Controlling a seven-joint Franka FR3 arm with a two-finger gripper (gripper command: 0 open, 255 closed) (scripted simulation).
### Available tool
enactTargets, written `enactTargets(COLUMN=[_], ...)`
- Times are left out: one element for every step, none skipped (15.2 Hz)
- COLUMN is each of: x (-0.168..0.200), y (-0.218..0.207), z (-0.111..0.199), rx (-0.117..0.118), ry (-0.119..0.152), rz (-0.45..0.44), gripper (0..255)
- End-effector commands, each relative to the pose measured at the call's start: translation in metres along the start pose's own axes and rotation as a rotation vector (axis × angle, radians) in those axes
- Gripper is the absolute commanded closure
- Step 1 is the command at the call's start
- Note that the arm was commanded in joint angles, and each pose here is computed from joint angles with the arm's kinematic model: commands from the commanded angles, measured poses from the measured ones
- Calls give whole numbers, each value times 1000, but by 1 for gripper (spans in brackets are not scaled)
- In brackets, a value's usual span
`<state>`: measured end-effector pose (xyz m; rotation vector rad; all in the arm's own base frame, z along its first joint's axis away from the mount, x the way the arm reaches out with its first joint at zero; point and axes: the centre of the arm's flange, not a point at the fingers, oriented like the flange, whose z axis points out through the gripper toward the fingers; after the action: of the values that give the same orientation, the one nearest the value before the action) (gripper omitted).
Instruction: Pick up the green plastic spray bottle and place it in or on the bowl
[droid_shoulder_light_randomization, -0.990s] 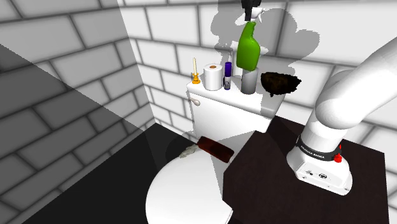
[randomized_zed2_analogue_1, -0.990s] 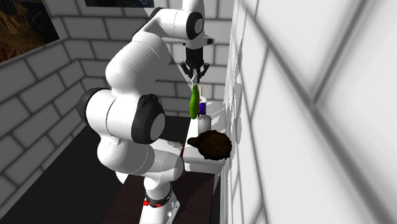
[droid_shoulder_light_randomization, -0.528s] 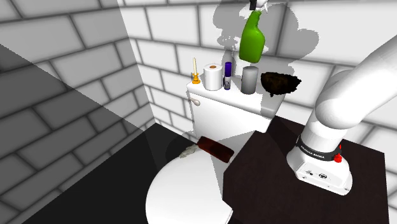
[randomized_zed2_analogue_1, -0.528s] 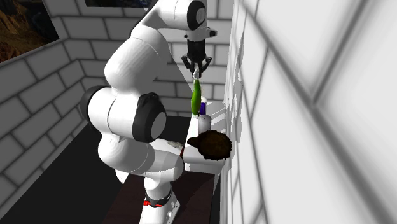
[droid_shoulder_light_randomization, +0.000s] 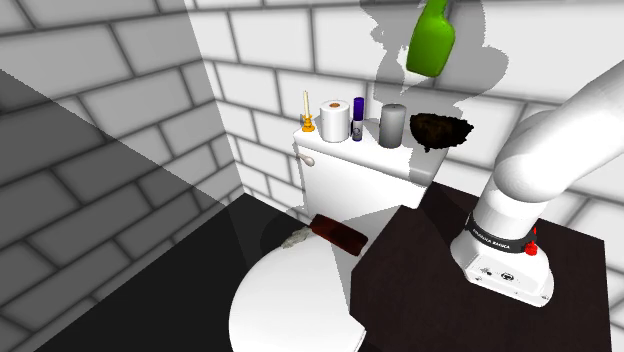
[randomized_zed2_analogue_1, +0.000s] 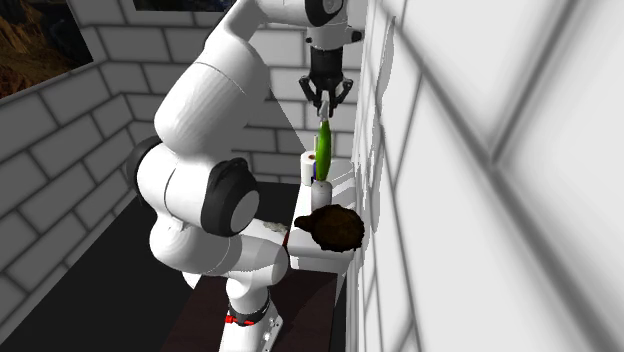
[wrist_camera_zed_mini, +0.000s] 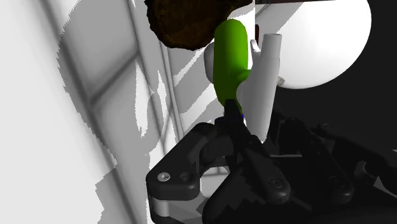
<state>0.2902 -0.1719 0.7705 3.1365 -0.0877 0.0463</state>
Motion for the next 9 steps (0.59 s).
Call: enactTargets(x=[-17, -24, -32, -41, -41, -42, -42, -42, -42], y=[16, 24, 32, 41, 41, 41, 41, 41, 41], z=[-15, -22, -29, -37, -32, -27, -21, -16, -11], rx=[0, 0, 0, 0, 0, 0, 0, 0, 0], ry=[-1, -1, -1, -1, -1, -1, -1, -1, -1], rz=[-1, -1, -1, -1, -1, -1, -1, -1, -1], gripper=[255, 255, 255, 255, 255, 255, 255, 255, 255])
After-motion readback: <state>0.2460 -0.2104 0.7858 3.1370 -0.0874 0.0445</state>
